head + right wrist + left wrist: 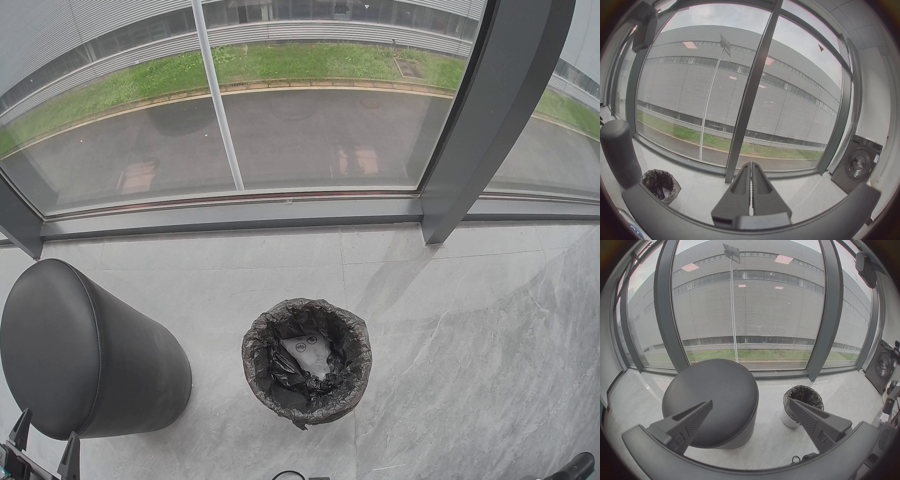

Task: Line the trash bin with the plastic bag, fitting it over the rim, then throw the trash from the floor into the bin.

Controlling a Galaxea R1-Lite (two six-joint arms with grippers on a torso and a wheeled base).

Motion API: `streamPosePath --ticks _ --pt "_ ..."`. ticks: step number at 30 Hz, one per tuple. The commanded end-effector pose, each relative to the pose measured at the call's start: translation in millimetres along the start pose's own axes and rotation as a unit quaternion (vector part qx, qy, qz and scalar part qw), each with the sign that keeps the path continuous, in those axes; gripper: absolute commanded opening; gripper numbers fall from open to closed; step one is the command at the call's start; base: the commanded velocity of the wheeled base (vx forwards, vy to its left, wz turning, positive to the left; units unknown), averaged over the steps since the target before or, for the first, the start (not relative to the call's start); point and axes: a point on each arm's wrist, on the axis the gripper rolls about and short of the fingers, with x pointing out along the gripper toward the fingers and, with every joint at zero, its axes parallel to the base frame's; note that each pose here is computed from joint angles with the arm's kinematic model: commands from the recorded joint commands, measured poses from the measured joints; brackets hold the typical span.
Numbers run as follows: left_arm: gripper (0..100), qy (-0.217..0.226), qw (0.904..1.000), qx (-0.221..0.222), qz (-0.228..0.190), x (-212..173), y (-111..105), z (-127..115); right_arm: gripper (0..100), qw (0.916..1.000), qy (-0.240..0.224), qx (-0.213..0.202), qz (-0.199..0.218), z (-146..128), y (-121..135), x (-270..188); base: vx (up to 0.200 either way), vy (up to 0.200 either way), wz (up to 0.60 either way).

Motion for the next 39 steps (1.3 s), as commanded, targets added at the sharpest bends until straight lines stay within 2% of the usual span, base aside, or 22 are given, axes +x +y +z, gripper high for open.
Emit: streamPosePath --ticks 1,5,14,19,30,33,37,39 --pt "100 -0.002 1.0 0.0 0.0 0 0 -4 0 0.9994 0.031 0.01 0.008 -33 8 0 0.0 0.0 0.0" --pt "100 -0.002 1.0 0.0 0.0 0 0 -4 0 0.9989 0.037 0.026 0.008 -34 9 0 0.0 0.0 0.0" --pt "100 -0.002 1.0 0.0 0.0 0 0 -4 0 0.9939 0.107 0.013 0.023 -49 12 -2 0.0 0.0 0.0" --pt "100 -0.002 1.0 0.0 0.0 0 0 -4 0 0.9869 0.158 0.004 0.034 -59 14 -5 0.0 0.0 0.0" --pt "100 -0.002 1.0 0.0 0.0 0 0 -4 0 0.9862 0.159 0.011 0.045 -60 15 -5 0.0 0.0 0.0" --pt "100 -0.002 1.0 0.0 0.0 0 0 -4 0 0.9857 0.157 0.013 0.06 -60 15 -5 0.0 0.0 0.0" --pt "100 -0.002 1.0 0.0 0.0 0 0 -4 0 0.9782 0.147 0.046 0.139 -59 19 -6 0.0 0.0 0.0" --pt "100 -0.002 1.0 0.0 0.0 0 0 -4 0 0.9742 0.144 0.057 0.164 -58 20 -6 0.0 0.0 0.0"
